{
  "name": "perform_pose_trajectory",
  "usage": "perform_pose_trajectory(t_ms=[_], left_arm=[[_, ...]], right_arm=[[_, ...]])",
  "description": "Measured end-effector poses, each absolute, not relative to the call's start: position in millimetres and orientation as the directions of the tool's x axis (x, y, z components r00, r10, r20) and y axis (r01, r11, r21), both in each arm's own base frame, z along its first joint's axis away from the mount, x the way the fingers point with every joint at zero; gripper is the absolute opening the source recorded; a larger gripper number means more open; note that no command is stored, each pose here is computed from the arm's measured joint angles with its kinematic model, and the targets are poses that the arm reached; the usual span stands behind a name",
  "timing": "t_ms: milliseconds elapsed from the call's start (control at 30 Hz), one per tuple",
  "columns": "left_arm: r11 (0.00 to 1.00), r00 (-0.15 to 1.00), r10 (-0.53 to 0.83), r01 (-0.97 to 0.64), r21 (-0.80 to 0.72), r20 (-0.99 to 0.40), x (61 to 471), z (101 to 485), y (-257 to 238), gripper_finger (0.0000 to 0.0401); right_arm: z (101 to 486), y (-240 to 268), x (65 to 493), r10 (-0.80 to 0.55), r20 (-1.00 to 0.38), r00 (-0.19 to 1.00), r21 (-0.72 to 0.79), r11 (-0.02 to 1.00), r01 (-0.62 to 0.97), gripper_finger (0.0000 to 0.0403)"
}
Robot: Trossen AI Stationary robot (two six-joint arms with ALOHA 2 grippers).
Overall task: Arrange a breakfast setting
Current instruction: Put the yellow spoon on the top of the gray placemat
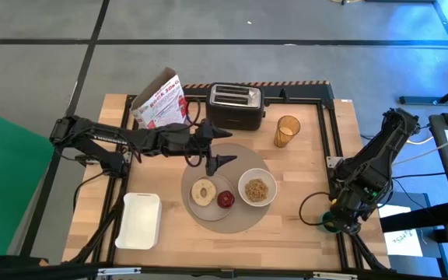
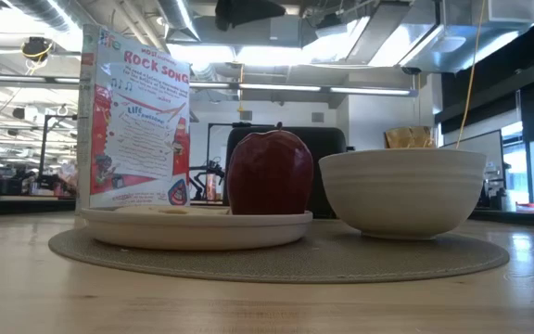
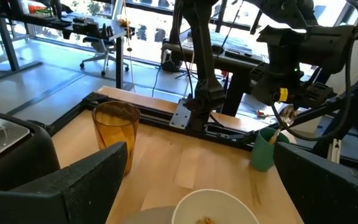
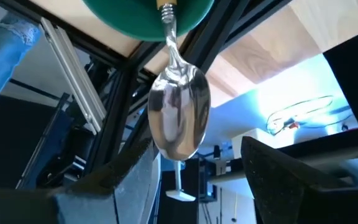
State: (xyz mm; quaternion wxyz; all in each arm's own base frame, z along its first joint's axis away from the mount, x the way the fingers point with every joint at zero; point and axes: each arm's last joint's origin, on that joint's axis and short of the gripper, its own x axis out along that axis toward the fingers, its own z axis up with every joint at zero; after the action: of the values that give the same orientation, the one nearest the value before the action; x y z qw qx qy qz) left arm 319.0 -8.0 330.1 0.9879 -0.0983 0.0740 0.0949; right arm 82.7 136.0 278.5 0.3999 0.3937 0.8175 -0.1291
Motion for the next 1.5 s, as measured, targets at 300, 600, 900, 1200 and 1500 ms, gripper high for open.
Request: perform_pose_trajectory(t_ms=[300, 600, 900, 1200, 1500], left_arm=[[0.957, 0.961, 0.162, -0.208, -0.204, -0.223, 317.9, 324.1, -12.0, 0.0398], [0.962, 0.958, 0.140, -0.191, -0.195, -0.250, 316.6, 321.5, -21.5, 0.0398], [0.961, 0.952, 0.157, -0.209, -0.184, -0.263, 316.0, 320.0, -23.0, 0.0398], [0.957, 0.948, 0.181, -0.231, -0.177, -0.261, 316.0, 320.1, -21.9, 0.0398], [0.950, 0.943, 0.208, -0.258, -0.178, -0.259, 316.5, 320.3, -12.2, 0.0398]], right_arm=[[277.5, 136.4, 84.1, 0.534, -0.774, -0.340, 0.078, 0.613, 0.786, 0.0233], [277.6, 137.4, 84.9, 0.540, -0.773, -0.333, 0.017, 0.543, 0.840, 0.0233], [277.9, 139.2, 87.3, 0.547, -0.784, -0.292, 0.028, 0.501, 0.865, 0.0233], [278.6, 147.4, 71.1, 0.513, -0.791, -0.333, -0.034, 0.507, 0.861, 0.0233], [278.1, 152.6, 70.0, 0.498, -0.834, -0.240, 0.007, 0.444, 0.896, 0.0232]])
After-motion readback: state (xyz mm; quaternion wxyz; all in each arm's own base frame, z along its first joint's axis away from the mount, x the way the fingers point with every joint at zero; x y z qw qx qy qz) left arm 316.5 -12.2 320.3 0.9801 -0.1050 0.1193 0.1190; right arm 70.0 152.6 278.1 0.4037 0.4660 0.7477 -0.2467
